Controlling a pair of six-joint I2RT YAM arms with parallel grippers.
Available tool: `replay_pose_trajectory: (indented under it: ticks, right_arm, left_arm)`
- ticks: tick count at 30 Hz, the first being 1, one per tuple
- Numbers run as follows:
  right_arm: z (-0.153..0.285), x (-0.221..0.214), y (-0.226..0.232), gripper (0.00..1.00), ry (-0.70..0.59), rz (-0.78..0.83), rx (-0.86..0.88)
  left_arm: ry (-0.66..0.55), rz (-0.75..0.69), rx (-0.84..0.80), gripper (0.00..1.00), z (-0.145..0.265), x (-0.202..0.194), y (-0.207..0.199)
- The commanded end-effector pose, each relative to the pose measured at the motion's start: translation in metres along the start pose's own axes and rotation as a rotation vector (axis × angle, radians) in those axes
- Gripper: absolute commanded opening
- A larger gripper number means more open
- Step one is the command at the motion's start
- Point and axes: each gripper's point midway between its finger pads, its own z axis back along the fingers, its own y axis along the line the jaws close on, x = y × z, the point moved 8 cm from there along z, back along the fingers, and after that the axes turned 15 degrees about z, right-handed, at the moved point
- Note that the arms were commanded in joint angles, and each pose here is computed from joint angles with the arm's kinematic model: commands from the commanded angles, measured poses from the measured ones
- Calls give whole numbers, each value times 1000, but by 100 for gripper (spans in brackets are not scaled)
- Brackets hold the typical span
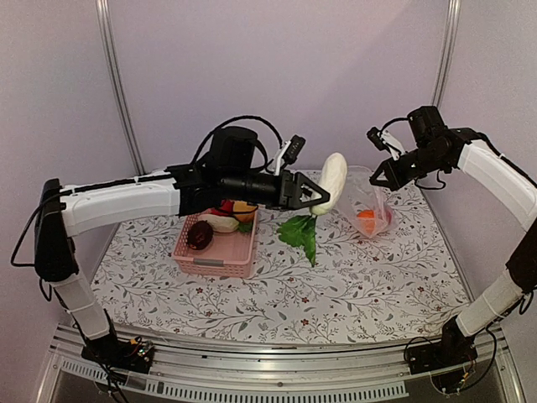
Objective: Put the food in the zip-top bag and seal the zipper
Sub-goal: Place the fake vegetable in the zipper food storage bag.
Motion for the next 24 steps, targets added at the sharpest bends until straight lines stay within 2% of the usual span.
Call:
replay_pose_trajectory:
  ticks: [1, 7, 16, 24]
  right_arm:
    - [2, 3, 1, 0, 6, 35, -38]
    - [6, 6, 7, 0, 5, 64, -49]
    - [14, 9, 16, 0, -12, 90, -38]
    - [22, 10, 34, 0, -38, 147, 6]
  left_arm:
    - [56, 176, -194, 27, -31, -1, -14]
    - [120, 359, -230, 27, -59, -7, 3]
    - [169, 585, -162, 26, -84, -17, 34]
    - [145, 818, -205, 27, -90, -12, 52]
